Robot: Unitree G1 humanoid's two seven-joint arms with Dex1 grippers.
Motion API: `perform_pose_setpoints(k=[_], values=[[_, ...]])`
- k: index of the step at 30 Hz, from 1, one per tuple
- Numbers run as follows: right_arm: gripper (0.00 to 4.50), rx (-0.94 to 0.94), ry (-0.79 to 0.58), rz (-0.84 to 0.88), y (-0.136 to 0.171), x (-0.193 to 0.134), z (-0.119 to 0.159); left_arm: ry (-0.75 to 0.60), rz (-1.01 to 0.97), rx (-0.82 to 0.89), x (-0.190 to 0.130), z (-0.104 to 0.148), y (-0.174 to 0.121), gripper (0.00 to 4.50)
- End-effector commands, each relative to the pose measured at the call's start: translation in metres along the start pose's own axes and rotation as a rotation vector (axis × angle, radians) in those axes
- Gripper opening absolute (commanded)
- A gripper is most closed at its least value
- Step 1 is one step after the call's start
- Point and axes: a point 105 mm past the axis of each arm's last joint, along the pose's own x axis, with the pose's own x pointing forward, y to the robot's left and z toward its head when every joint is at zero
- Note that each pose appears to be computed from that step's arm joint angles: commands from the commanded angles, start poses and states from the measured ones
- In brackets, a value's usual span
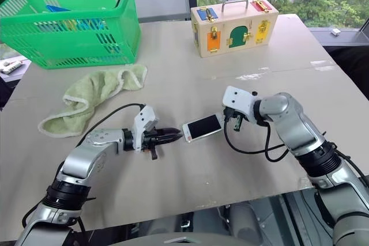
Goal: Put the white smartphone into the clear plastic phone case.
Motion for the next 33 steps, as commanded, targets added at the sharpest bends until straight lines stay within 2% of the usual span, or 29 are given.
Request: perform_pose_setpoints(k=[1, 10, 21, 25, 28, 31, 33], values=[[0.0, -0.039, -0.004, 0.024, 0.006, 0.002, 0.007, 0.009, 0.048, 0.004, -0.006, 0.002, 0.008, 0.79], [0.0, -0.047, 0.004, 0.051, 0.01, 0.007, 0.005, 0.026, 0.087, 0.0, -0.01, 0.002, 0.012, 0.79], [0.0, -0.008, -0.072, 0.156, 0.025, 0.021, 0.021, 0.028, 0.109, -0.008, -0.008, 0.001, 0.013, 0.79], [0.0, 0.006, -0.085, 0.142, 0.023, 0.018, 0.022, 0.026, 0.112, -0.012, -0.008, 0.0, 0.011, 0.79], [0.0, 0.025, -0.105, 0.075, 0.01, 0.008, 0.024, 0.024, 0.115, -0.014, -0.01, -0.002, 0.012, 0.79], [0.0, 0.041, -0.139, 0.041, 0.003, -0.002, 0.029, -0.041, 0.083, -0.035, -0.013, 0.008, 0.009, 0.79], [0.0, 0.057, -0.188, 0.039, 0.004, -0.008, 0.034, -0.116, -0.034, -0.098, -0.017, 0.022, -0.007, 0.79]])
